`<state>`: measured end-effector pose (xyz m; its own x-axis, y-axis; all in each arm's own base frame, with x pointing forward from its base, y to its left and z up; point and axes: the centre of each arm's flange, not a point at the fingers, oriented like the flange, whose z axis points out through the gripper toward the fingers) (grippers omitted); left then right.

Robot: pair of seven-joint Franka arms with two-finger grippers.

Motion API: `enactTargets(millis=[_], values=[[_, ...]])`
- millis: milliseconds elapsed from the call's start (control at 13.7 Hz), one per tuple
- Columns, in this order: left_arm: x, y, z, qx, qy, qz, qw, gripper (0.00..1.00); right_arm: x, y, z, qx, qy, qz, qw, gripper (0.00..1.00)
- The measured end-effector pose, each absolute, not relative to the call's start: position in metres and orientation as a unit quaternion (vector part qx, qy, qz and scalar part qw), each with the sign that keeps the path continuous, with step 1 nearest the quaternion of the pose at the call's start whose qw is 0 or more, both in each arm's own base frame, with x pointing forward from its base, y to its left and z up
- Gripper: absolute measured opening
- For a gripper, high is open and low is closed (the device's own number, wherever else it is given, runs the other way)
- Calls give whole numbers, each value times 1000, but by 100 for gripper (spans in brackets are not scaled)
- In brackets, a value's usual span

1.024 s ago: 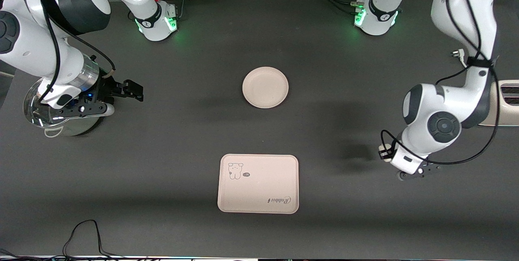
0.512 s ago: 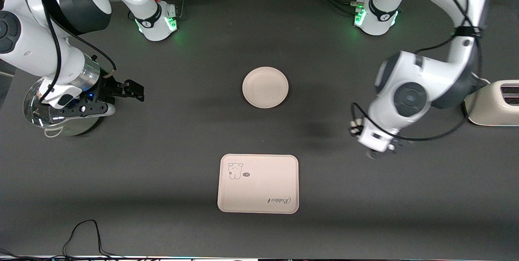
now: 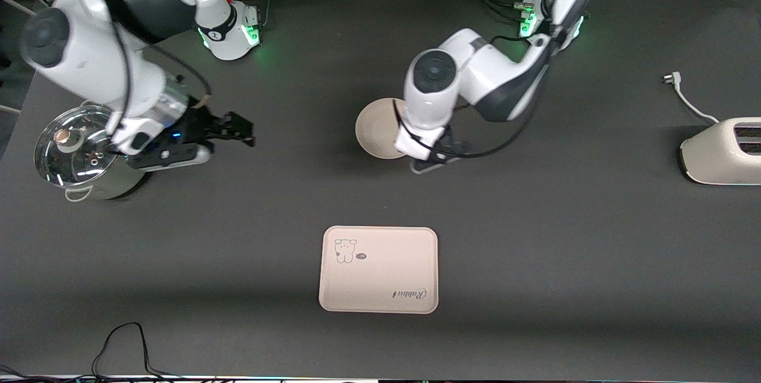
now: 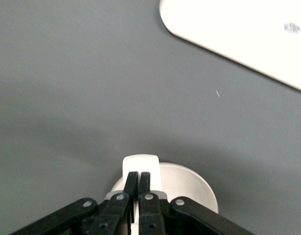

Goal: Place bun in plate and plate on tray
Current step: 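Carry the bun with the left gripper over the white plate, then release the bun onto the plate while the right gripper approaches the plate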

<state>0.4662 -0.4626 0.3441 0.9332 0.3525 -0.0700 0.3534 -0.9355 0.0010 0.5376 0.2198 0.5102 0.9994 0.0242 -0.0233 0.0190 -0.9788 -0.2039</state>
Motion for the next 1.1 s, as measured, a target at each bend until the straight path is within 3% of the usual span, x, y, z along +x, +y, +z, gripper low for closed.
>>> enactTargets(millis=[366, 732, 951, 1098], values=[[409, -502, 297, 989, 143, -41, 9, 5, 525, 250, 489, -994, -16, 34, 100, 100], [393, -497, 265, 989, 142, -18, 20, 5, 521, 249, 466, -991, 1, 62, 120, 100], [384, -502, 253, 990, 140, -3, 11, 16, 522, 252, 450, -990, 6, 60, 128, 100], [382, -503, 250, 990, 143, -4, 10, 37, 517, 260, 446, -990, -2, 65, 126, 100]])
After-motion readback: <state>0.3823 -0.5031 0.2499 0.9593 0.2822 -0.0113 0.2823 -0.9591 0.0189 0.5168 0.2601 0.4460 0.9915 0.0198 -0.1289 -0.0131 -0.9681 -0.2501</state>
